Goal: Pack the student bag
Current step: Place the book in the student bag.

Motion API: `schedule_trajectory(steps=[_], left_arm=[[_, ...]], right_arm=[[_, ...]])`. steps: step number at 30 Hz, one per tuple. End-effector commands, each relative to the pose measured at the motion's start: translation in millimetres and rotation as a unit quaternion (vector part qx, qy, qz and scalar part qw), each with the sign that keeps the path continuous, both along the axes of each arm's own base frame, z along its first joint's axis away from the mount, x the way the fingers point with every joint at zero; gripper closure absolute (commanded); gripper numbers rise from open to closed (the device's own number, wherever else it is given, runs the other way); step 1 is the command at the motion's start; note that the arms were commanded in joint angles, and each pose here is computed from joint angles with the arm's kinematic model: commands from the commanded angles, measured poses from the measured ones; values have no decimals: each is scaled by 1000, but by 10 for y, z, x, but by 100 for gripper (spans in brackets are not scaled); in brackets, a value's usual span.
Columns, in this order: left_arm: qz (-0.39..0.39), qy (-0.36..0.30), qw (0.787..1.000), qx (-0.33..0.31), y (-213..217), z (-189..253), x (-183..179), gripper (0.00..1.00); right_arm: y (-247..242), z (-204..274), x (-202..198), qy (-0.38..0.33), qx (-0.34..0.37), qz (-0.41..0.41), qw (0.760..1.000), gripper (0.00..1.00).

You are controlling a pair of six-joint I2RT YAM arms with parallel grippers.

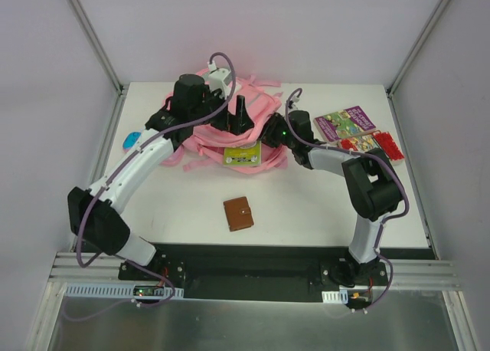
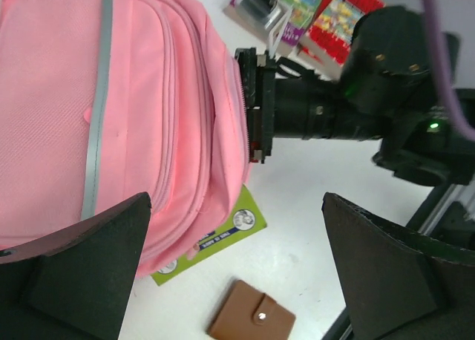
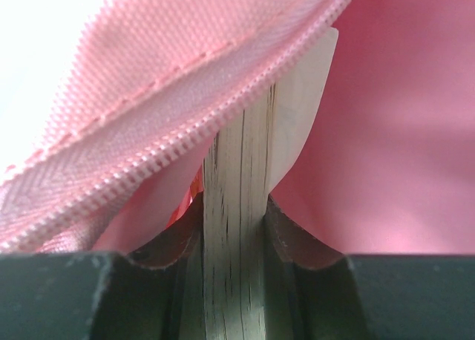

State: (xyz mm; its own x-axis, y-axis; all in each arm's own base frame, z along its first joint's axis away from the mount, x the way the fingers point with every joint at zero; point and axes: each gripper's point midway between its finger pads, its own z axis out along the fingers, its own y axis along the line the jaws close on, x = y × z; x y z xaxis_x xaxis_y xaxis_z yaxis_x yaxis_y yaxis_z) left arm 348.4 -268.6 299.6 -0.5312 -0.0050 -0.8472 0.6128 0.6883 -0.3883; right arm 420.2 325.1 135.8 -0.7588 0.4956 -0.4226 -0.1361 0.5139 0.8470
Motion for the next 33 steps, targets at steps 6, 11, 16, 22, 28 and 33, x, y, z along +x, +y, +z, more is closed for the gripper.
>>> schedule_trajectory(steps=[6, 11, 16, 22, 28, 33], left_arm=[[-133, -48, 989, 54, -314, -173, 198, 1], [-155, -37, 987, 38, -475, -215, 315, 5], [-170, -13, 985, 27, -585, -340, 383, 19], [-181, 16, 983, 30, -624, -540, 368, 24], [-168, 29, 984, 46, -607, -674, 437, 25], [-153, 32, 986, 56, -605, -740, 514, 42]], right_arm=[[87, 632, 123, -87, 51, 4, 995, 99], [73, 628, 119, -87, 52, 3, 995, 99], [71, 637, 106, -90, 50, 3, 995, 99], [61, 658, 108, -91, 52, 1, 994, 99], [54, 729, 99, -97, 55, 1, 994, 99], [40, 753, 78, -100, 56, 0, 993, 99]])
